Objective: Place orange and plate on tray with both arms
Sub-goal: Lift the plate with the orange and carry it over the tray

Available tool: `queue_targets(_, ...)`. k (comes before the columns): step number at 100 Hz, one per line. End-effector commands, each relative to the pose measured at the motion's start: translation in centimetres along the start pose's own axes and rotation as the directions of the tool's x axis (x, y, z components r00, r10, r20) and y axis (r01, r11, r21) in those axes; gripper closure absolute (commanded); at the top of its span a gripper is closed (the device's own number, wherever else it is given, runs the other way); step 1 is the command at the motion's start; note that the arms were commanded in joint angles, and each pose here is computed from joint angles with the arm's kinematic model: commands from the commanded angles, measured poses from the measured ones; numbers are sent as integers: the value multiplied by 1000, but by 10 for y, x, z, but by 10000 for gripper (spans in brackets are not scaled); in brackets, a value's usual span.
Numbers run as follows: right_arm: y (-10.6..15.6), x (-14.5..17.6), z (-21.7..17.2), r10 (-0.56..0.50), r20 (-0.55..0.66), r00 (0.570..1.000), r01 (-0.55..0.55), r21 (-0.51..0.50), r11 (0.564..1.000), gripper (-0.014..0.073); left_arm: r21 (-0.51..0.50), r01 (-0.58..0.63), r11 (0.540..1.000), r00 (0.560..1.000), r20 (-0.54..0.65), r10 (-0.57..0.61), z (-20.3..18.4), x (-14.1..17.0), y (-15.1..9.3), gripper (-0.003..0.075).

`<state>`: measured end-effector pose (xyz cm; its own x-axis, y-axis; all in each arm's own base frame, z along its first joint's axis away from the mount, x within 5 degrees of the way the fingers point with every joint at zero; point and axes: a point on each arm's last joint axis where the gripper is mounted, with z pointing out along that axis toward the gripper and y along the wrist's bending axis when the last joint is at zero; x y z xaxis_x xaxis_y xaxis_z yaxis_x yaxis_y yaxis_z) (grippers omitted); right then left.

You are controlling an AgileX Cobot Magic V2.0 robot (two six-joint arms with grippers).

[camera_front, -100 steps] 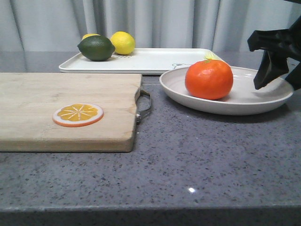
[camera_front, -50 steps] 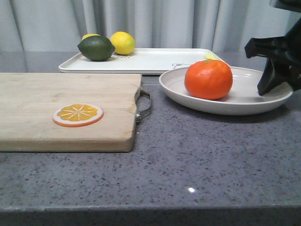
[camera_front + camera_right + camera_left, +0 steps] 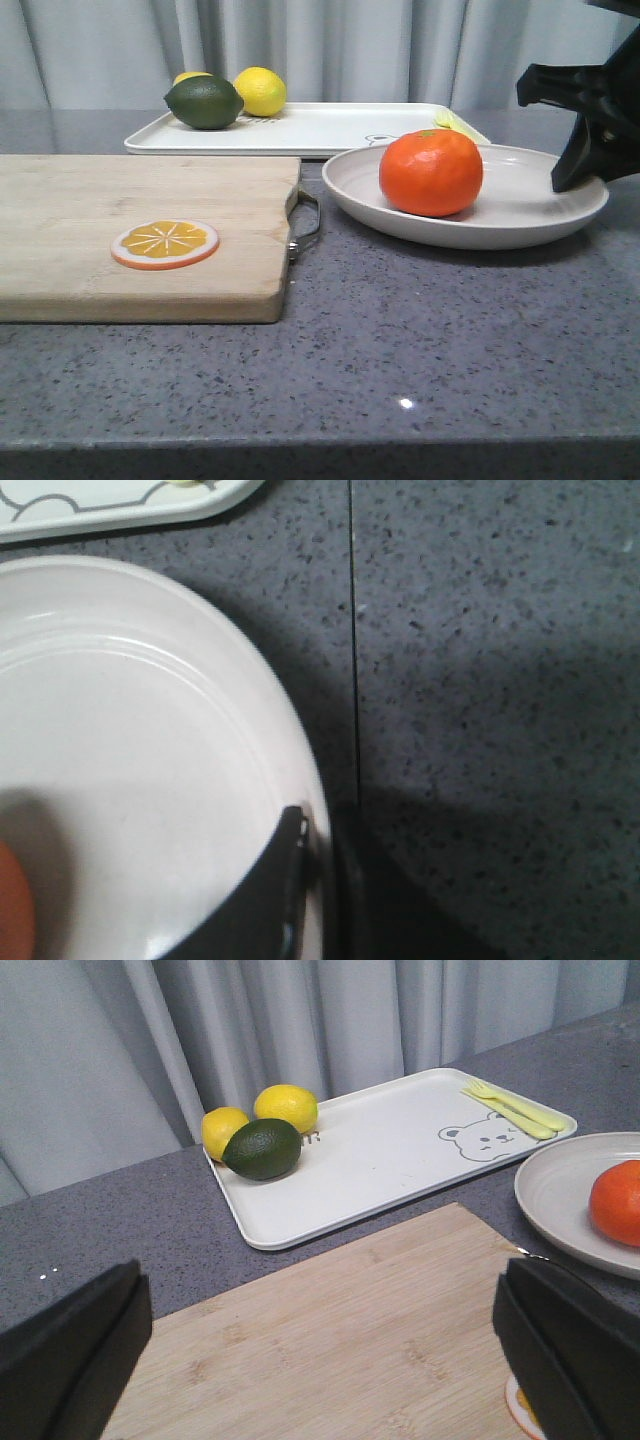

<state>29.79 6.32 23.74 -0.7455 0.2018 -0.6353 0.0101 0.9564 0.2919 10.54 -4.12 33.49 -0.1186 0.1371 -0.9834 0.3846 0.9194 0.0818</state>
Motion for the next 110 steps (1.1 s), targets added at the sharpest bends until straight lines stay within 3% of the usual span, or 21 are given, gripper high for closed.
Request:
queue_targets(1, 5, -9, -13, -5, 46, 999, 6, -25, 1000, 694, -20, 21, 1000, 995, 97, -19, -3, -16, 3, 59)
queue_targets(25, 20, -32, -35, 35, 90, 995, -27, -87, 996, 694, -20, 21, 1000, 995, 97, -19, -3, -16, 3, 59)
queue_targets(56, 47, -96, -64, 18, 227, 974, 20, -161, 987, 694, -20, 21, 1000, 995, 97, -19, -3, -16, 3, 59)
queue_targets(110, 76, -186, 26, -14, 216, 976, 58, -201, 978, 694, -20, 21, 1000, 995, 97, -19, -3, -16, 3, 59)
